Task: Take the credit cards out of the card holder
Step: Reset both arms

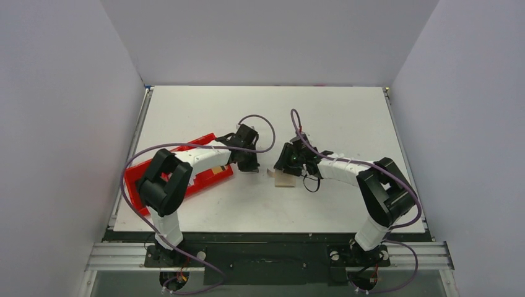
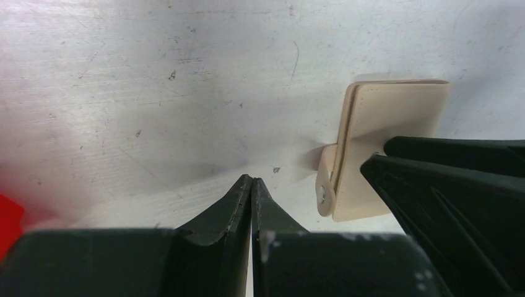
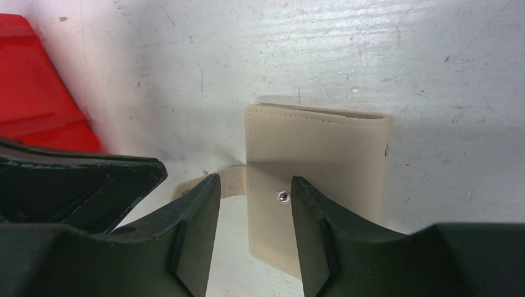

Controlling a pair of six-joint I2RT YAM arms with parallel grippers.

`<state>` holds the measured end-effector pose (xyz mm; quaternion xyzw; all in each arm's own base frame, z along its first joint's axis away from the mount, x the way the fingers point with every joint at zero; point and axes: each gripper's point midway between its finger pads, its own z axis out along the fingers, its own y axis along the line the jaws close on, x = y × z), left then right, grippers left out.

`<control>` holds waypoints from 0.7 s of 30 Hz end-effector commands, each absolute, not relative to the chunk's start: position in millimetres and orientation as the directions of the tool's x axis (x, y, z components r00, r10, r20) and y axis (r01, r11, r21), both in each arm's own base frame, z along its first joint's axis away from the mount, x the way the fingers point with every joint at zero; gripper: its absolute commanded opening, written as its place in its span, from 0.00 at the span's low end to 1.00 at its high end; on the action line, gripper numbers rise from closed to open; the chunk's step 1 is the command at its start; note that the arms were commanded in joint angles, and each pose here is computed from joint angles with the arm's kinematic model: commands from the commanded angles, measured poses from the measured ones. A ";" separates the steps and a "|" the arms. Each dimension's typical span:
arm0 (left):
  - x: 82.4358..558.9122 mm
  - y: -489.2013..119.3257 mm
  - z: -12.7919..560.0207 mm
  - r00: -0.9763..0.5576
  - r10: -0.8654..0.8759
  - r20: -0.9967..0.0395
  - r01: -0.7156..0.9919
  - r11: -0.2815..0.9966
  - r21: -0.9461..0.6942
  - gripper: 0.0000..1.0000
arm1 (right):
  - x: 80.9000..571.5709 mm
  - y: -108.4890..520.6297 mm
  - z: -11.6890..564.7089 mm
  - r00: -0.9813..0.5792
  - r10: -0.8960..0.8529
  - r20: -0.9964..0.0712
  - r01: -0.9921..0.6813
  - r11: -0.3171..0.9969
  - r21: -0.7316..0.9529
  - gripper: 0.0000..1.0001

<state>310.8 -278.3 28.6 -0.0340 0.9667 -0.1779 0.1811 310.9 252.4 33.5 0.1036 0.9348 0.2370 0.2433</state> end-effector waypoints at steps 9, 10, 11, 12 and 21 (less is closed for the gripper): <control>325.3 -278.0 113.8 -0.865 -0.165 -0.475 0.067 0.899 -0.433 0.02 | 322.0 252.2 73.0 -0.812 0.360 -0.459 0.056 0.831 0.553 0.44; 326.5 -278.5 122.9 -0.856 -0.166 -0.490 0.079 0.895 -0.440 0.02 | 323.7 251.9 80.0 -0.807 0.364 -0.465 0.053 0.829 0.557 0.45; 326.8 -278.2 127.4 -0.852 -0.166 -0.497 0.084 0.893 -0.442 0.03 | 324.4 252.2 90.4 -0.797 0.369 -0.477 0.042 0.823 0.566 0.46; 328.1 -278.8 136.9 -0.843 -0.167 -0.512 0.098 0.888 -0.449 0.04 | 325.7 252.0 97.7 -0.792 0.372 -0.484 0.037 0.821 0.570 0.47; 329.3 -269.3 213.2 -0.753 -0.193 -0.630 0.188 0.853 -0.486 0.31 | 329.4 228.1 180.0 -0.672 0.421 -0.609 -0.023 0.810 0.586 0.64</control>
